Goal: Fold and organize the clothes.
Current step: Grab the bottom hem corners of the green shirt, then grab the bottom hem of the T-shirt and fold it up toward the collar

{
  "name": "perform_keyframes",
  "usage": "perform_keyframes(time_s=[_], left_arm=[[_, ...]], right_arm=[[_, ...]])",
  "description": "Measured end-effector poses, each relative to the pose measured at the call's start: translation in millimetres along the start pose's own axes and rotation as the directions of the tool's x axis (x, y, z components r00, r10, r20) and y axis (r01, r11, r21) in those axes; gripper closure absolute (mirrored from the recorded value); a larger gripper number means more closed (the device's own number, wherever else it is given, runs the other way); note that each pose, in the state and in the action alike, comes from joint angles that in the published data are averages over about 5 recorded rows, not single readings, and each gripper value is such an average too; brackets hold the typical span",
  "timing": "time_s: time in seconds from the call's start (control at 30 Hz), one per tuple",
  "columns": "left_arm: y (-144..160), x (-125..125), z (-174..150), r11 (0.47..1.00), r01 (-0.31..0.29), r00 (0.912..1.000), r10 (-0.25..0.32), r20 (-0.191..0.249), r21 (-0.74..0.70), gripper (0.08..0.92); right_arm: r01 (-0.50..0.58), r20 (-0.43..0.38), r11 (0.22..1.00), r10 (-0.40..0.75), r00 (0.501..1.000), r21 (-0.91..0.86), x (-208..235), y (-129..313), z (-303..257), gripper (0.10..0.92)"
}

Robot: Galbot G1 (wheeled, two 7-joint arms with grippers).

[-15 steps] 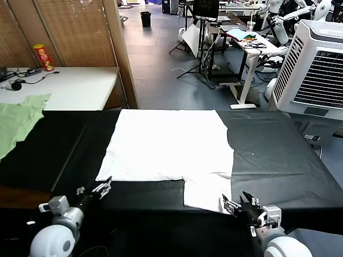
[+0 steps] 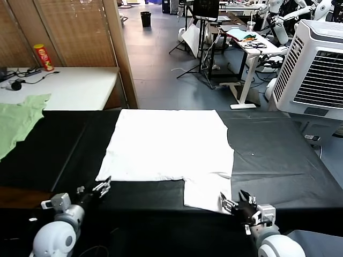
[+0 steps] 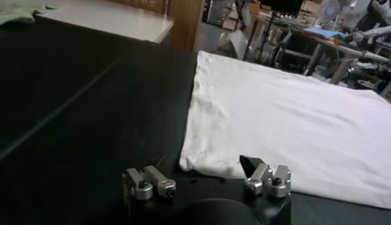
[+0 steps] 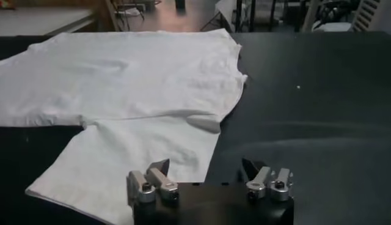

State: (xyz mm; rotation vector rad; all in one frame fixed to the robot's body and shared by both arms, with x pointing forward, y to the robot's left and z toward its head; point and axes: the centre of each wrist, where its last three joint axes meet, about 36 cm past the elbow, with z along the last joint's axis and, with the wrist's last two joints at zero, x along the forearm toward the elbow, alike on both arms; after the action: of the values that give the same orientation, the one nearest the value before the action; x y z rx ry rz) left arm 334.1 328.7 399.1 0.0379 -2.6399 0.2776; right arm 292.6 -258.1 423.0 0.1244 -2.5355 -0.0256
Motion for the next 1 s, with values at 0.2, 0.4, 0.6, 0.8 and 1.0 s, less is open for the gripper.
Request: perform_keyframes(time_s=[0.2, 0.4, 0.6, 0.8, 1.0], left_arm=[[-3.6, 0.2, 2.6, 1.0, -0.004, 1.0, 0.004, -0.005, -0.014, 0.853], [-5.9, 2.6, 4.2, 1.0, 0.001, 1.0, -0.002, -0.005, -0.023, 0.872], [-10.8, 23.3, 0.4, 0.999, 0.02, 0.9998, -0.02, 0.003, -0.042, 0.872], [-15.3, 53.9, -0.5, 0.998, 0.023, 0.9997, -0.023, -0.001, -0.066, 0.872], [-19.8, 82.8, -1.9, 0.998, 0.027, 0.9996, -0.028, -0.006, -0.061, 0.872]], right_arm=[[-0.004, 0.006, 1.0, 0.004, 1.0, -0.002, 4.3, -1.7, -0.1, 0.901], [-0.028, -0.002, 1.0, 0.028, 1.0, 0.001, 21.5, -3.0, -6.4, 0.901], [-0.04, 0.006, 0.999, 0.04, 0.999, 0.008, 46.0, 2.3, -11.7, 0.901], [-0.019, 0.031, 1.0, 0.019, 0.999, -0.003, 62.6, 9.4, -13.9, 0.901], [0.006, 0.128, 0.999, -0.001, 0.992, -0.035, 50.8, 0.0, -20.8, 0.901]])
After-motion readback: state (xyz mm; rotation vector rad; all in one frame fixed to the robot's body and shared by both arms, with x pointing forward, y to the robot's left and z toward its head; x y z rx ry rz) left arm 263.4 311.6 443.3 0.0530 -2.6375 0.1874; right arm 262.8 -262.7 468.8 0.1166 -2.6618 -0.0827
